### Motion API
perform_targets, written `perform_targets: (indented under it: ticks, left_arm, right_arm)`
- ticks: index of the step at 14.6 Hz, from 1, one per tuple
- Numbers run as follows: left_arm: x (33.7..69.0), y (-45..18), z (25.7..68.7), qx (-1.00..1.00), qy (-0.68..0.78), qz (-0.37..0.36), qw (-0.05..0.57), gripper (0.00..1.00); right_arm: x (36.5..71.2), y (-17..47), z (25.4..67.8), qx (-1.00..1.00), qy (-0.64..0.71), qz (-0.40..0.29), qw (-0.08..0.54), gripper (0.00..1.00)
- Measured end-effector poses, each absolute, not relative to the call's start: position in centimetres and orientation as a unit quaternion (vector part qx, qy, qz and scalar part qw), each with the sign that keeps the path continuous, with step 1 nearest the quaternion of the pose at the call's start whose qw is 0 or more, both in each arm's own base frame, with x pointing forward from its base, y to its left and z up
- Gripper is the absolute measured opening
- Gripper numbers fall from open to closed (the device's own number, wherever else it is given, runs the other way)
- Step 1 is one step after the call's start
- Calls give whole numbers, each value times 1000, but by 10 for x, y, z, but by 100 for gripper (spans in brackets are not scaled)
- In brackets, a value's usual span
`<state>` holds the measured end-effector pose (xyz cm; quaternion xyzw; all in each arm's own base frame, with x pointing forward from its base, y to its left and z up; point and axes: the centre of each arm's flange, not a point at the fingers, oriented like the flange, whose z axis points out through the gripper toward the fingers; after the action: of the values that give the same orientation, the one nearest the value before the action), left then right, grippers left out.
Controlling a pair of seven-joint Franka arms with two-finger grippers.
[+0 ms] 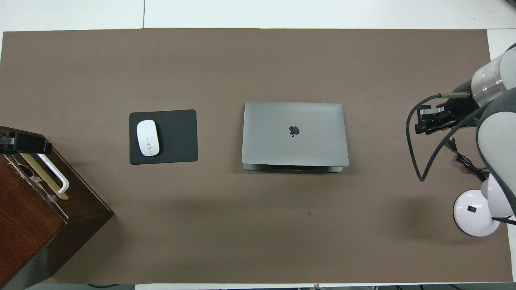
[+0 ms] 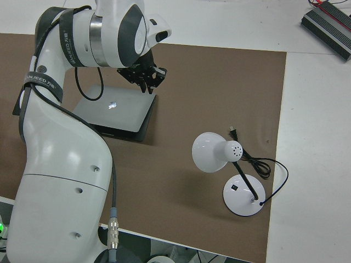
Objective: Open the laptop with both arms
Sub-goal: 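Move the right gripper toward the laptop while the left gripper advances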
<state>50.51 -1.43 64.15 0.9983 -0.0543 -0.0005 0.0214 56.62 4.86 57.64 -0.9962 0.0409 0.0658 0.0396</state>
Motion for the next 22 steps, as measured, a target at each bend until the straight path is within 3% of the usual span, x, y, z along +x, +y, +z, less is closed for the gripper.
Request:
perform_targets:
  ticks: [4, 7, 8, 12, 15, 17, 18, 19, 22]
  left_arm:
    - [505, -15, 641, 998, -52, -1, 21, 32]
    - [506, -16, 642, 998, -53, 1, 21, 1]
    - [507, -17, 642, 998, -54, 6, 21, 1]
    - [515, -20, 619, 998, -55, 34, 19, 1]
    - [510, -33, 597, 996, -66, 54, 18, 1]
    - [500, -40, 581, 995, -72, 74, 17, 1]
    - [494, -45, 572, 993, -77, 86, 16, 1]
    - [487, -53, 561, 992, -85, 96, 16, 1]
    - [466, -87, 525, 985, -120, 126, 19, 1]
  right_arm:
    - [565, 66, 567, -990, 109, 74, 59, 20]
    - [563, 76, 559, -984, 144, 83, 66, 48]
    - [563, 78, 557, -981, 156, 87, 72, 57]
    - [565, 98, 545, -962, 233, 91, 107, 70]
    - [564, 115, 530, -941, 295, 91, 135, 70]
    - [561, 123, 521, -926, 330, 95, 156, 80]
    - [559, 125, 515, -919, 345, 96, 164, 80]
    - [557, 129, 509, -913, 358, 96, 171, 88]
    - [544, 152, 490, -893, 402, 83, 183, 90]
